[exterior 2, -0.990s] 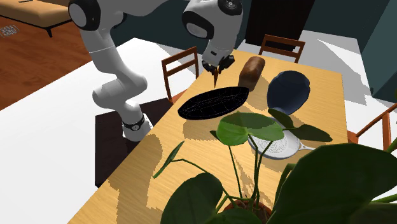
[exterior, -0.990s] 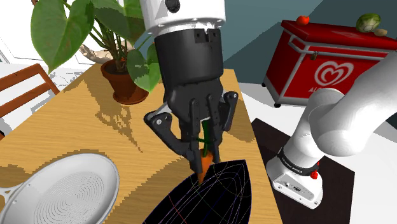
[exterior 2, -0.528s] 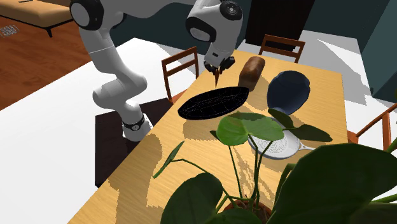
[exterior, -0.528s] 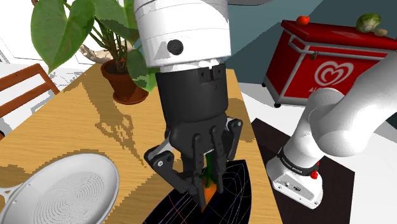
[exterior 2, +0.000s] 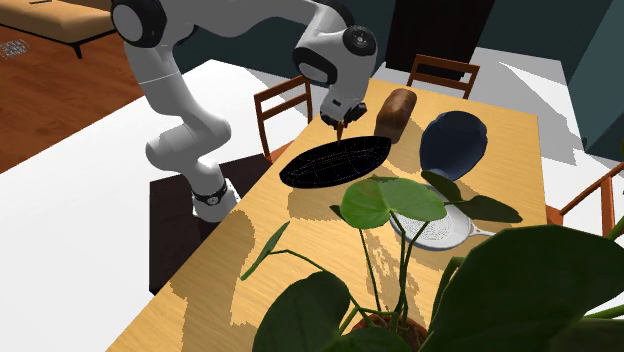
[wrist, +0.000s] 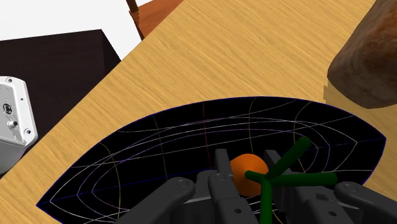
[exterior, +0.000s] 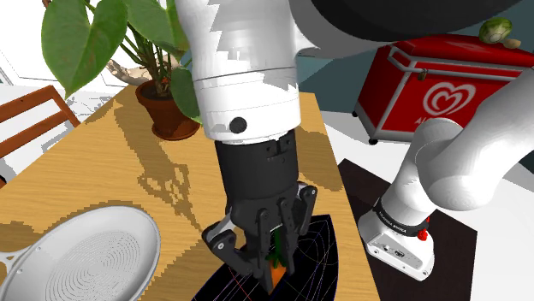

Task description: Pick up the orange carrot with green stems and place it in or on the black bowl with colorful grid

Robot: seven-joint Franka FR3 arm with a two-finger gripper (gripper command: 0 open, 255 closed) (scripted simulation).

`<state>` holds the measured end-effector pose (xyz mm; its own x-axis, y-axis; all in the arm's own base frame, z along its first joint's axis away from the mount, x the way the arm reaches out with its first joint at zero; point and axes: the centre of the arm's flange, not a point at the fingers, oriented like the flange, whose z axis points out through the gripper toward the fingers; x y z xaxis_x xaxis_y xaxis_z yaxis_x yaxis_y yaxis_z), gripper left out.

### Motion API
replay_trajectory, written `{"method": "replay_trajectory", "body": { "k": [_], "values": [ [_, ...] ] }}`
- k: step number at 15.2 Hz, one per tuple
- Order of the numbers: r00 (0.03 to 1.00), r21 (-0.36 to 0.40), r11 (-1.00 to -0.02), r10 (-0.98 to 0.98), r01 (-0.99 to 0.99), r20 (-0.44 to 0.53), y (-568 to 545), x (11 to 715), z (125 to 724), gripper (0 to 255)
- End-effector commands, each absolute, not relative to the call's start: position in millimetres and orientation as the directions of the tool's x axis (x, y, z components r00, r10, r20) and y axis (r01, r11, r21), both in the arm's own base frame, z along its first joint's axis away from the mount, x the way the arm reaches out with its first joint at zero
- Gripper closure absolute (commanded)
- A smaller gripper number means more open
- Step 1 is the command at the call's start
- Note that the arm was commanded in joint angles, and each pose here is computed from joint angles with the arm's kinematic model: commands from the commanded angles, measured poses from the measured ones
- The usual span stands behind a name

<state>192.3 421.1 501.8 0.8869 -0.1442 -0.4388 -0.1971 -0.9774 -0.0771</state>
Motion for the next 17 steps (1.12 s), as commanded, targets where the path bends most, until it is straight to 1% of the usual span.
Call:
{"method": "replay_trajectory", "body": {
  "k": [1,3,11,12,17],
  "values": [
    [0.887,-0.077,-0.977,-0.144,-0.197,-0.439,421,192,491,255],
    [0.887,-0.077,-0.977,-0.144,-0.197,-0.439,421,192,479,255],
    [0.887,-0.077,-0.977,-0.144,-0.197,-0.439,421,192,479,255],
    [0.887,-0.077,-0.977,-0.144,-0.197,-0.439,421,192,479,0],
    [0.887,-0.077,-0.977,-0.144,-0.197,-0.439,421,192,479,0]
  ]
}}
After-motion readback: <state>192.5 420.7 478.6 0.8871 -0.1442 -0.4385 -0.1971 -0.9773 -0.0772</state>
